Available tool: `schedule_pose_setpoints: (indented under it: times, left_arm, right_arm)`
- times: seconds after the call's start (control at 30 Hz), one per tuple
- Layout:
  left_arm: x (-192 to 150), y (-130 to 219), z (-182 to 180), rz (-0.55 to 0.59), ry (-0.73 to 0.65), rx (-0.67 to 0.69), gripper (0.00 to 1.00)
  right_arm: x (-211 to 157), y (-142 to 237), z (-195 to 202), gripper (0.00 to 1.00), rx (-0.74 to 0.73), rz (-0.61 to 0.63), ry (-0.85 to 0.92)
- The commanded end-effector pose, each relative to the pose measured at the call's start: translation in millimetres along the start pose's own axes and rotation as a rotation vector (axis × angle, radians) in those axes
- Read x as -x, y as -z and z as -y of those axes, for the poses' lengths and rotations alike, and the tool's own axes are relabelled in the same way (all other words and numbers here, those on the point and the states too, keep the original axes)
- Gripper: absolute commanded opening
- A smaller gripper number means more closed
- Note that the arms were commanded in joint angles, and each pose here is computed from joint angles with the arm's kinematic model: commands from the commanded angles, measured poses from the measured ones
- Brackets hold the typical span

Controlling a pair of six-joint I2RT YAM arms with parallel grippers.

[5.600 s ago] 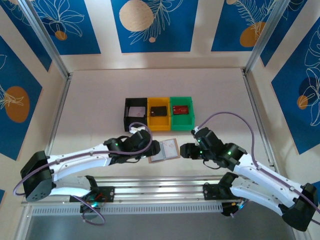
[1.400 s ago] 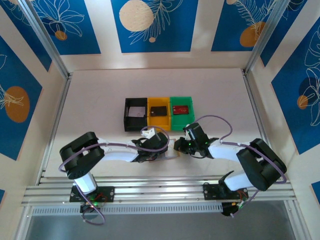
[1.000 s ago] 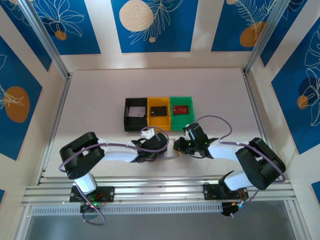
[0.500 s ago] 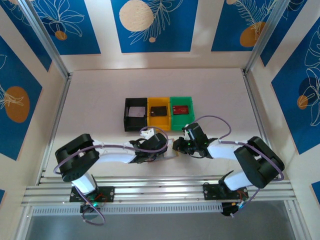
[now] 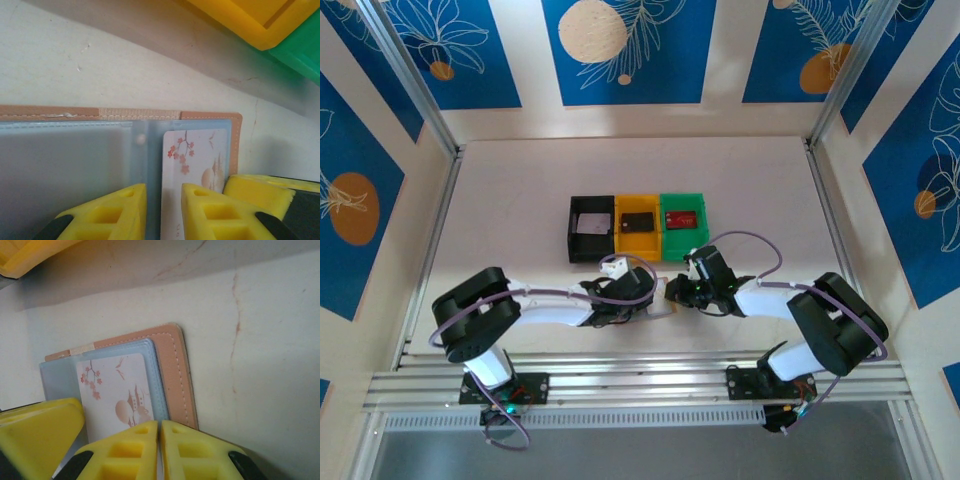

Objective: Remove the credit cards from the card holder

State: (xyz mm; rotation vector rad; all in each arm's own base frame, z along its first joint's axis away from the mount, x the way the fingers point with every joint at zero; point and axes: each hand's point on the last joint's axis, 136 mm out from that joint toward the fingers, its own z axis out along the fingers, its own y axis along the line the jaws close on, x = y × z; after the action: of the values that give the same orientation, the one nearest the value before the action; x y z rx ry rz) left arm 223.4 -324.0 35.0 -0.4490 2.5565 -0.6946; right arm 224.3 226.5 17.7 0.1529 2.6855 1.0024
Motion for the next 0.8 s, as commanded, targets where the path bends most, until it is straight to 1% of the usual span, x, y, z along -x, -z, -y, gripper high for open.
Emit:
schedule_pose_setpoints:
  times: [0.0,0.2,0.33,0.4,0.77]
  left_arm:
    - [-1.0,-3.0,4.7,0.013,0.004,0.007,0.25]
    - [-1.8,-5.2,10.9,0.008,0.007,-0.007,0.24]
    - [-2.6,-6.7,8.7,0.008,0.012,-0.007,0.23]
    - [-3.0,-7.3,8.0,0.007,0.016,-0.008,0.21]
    - [1.5,-0.2,5.1,0.034,0.042,-0.035,0.12]
  right_arm:
    - [-38.5,-4.2,43.8,0.11,-0.140,-0.121,-0.070]
    - [-40.9,-6.0,45.4,0.11,-0.140,-0.131,-0.075]
    - [-41.5,-6.7,45.7,0.11,-0.138,-0.133,-0.079]
    - [-42.1,-6.8,46.2,0.10,-0.138,-0.135,-0.077]
    - [-44.6,-7.6,48.2,0.09,-0.139,-0.142,-0.084]
